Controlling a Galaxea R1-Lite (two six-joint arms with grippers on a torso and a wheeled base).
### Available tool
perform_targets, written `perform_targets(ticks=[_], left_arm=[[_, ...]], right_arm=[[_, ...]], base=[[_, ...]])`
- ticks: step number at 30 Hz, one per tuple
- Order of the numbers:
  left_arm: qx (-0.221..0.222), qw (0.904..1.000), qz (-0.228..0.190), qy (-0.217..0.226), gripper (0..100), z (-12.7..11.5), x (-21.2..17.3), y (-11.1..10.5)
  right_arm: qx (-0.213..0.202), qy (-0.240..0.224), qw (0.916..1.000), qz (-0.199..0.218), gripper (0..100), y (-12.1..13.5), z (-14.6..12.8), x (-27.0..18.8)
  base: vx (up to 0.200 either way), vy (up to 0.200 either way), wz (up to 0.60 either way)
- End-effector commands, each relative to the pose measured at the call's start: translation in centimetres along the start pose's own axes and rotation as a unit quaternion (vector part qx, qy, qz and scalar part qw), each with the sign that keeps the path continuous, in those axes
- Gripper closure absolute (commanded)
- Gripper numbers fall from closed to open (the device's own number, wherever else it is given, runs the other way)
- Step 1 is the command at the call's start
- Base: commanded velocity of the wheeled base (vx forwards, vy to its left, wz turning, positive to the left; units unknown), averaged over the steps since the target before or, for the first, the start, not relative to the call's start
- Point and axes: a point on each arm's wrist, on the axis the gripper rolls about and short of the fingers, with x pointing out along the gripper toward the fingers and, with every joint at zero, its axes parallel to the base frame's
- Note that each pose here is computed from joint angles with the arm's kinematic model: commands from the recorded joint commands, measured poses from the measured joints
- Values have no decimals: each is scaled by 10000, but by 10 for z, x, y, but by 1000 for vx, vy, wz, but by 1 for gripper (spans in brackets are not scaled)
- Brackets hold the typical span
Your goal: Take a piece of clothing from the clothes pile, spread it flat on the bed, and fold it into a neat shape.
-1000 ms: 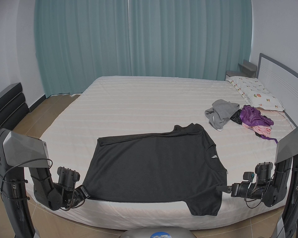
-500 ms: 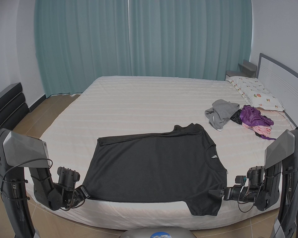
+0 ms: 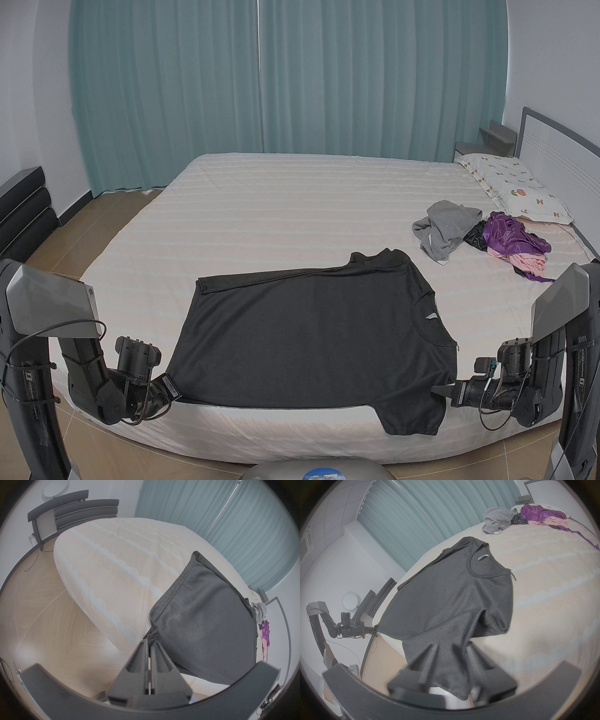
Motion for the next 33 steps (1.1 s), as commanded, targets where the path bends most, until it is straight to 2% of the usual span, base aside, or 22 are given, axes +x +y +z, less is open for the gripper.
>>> perform_targets(ticks=[1,21,24,27,33], left_arm=[[-3,10000,9,7,100,-1,0,0],[83,9999,57,45,100,-4,-9,5],[127,9999,45,27,100,-3,-12,6],[297,9995,86,72,100,-6,-17,10],[370,9993,75,51,100,-6,-22,11]], right_arm=[[12,-140,9999,-37,100,0,4,-10],[384,28,9989,-278,100,1,-7,-48],[470,117,9982,-341,100,-1,-9,-48],[595,438,9964,-421,100,-2,-16,-49],[684,567,9949,-480,100,5,-13,-62]], base=[[0,0,0],[0,0,0],[0,0,0],[0,0,0],[0,0,0]])
